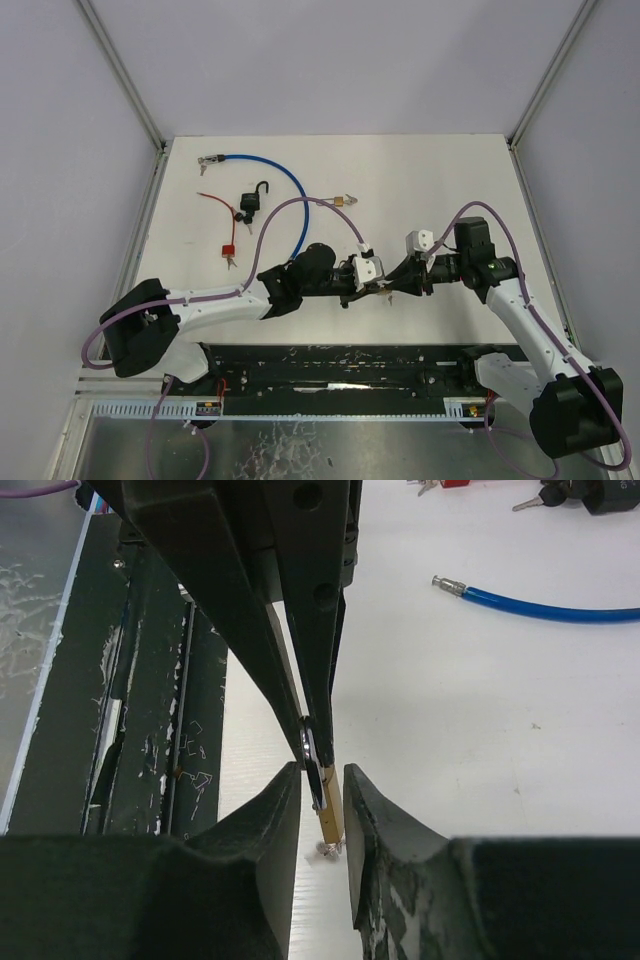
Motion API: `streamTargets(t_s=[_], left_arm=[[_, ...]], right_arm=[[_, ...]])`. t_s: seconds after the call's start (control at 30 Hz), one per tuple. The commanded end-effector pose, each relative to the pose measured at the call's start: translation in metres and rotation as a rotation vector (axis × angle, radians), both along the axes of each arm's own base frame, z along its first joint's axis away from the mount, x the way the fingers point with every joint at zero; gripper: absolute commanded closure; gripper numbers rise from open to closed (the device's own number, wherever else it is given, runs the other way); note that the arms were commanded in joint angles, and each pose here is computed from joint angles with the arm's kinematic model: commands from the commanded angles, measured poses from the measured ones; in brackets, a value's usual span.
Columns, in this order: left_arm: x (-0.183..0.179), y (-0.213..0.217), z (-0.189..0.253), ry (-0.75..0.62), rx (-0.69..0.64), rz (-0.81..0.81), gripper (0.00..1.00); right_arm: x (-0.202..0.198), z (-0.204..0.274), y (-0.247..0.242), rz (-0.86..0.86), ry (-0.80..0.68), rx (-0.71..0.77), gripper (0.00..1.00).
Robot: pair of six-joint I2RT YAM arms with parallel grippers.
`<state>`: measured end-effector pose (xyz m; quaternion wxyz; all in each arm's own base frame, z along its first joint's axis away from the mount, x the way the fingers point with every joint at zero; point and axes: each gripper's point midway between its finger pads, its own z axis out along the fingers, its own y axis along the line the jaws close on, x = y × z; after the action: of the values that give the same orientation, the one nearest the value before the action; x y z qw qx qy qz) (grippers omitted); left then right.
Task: Lock with the key
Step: Lock the lock.
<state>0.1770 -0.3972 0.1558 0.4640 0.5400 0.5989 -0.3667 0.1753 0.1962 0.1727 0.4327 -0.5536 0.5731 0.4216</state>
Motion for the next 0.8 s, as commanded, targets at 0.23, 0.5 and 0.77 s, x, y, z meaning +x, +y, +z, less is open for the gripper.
streamTargets(t_s=[0.23, 0.5, 0.77], left_arm=[[0.003, -0.01, 0.022, -0.045, -0.058, -0.017, 1.0], [0.003, -0.011, 0.025, -0.046, -0.073, -0.013, 1.0], [0.01, -0.008, 0.029, -0.056, -0.087, 0.03, 0.99]], right_arm=[[-0.001, -0.003, 0.004, 0.031, -0.05, -0.017, 0.81], [-0.002, -0.005, 0.004, 0.038, -0.07, -0.031, 0.81], [-0.004, 0.008, 0.004, 0.053, -0.097, -0.028, 1.0]])
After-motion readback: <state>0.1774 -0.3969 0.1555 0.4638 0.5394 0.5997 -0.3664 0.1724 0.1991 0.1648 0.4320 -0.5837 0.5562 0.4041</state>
